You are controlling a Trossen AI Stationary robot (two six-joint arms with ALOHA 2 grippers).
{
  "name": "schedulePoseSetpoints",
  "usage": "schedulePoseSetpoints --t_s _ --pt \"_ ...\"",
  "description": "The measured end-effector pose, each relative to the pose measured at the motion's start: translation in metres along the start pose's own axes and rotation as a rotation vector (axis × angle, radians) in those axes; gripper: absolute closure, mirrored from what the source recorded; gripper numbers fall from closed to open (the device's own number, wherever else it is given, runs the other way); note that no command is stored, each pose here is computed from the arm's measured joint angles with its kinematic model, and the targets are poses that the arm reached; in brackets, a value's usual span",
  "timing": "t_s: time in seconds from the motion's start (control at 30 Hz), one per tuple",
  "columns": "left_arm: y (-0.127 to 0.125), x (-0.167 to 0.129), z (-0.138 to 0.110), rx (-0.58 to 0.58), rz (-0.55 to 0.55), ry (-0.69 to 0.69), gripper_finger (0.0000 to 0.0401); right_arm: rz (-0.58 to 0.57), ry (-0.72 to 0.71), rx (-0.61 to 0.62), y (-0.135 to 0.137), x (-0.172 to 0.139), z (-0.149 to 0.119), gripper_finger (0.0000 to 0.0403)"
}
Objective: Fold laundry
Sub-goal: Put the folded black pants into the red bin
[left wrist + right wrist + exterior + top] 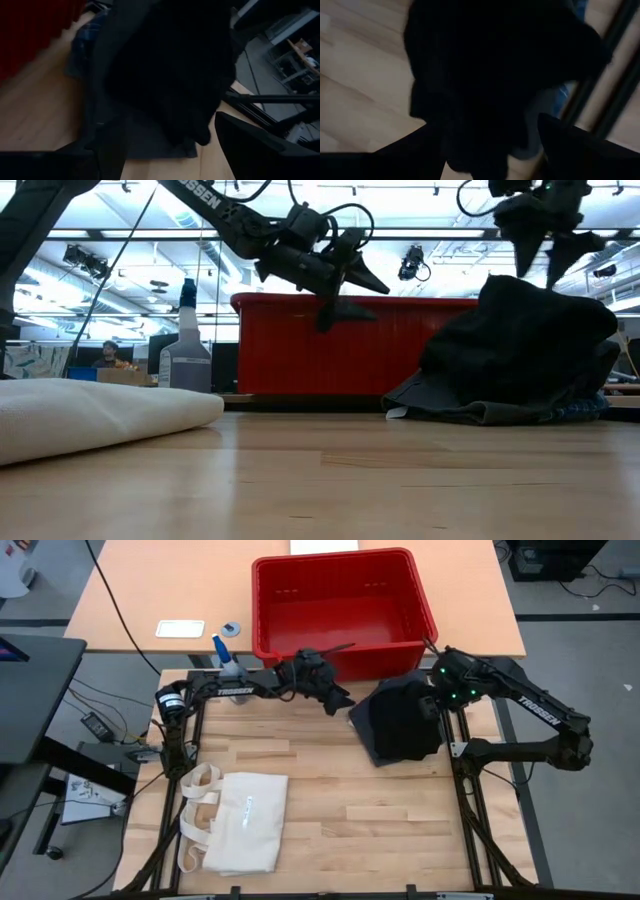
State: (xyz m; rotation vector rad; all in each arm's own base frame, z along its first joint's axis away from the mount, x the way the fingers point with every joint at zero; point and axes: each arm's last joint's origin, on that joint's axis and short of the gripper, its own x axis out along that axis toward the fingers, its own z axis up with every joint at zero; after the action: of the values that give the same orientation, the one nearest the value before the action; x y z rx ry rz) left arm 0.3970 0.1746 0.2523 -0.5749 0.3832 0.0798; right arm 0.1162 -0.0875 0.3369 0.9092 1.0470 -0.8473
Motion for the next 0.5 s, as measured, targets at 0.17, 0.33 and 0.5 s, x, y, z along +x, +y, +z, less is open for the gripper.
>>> schedulePoseSetpoints --t_s 0.17,0.33,0.5 --pt "0.002 -0.001 0.001 -0.020 0.006 -0.004 0.0113 0.027 -0.063 -0.003 0.003 0.000 0.006 0.0105" --pt "0.001 0.000 0.000 -0.018 0.002 -0.002 0.0113 0.020 -0.114 0.000 0.004 -0.001 0.009 0.0105" --pt "0.000 0.000 0.000 -0.018 0.002 -0.002 0.0113 -0.011 -0.174 0.052 0.004 -0.001 0.013 0.0105"
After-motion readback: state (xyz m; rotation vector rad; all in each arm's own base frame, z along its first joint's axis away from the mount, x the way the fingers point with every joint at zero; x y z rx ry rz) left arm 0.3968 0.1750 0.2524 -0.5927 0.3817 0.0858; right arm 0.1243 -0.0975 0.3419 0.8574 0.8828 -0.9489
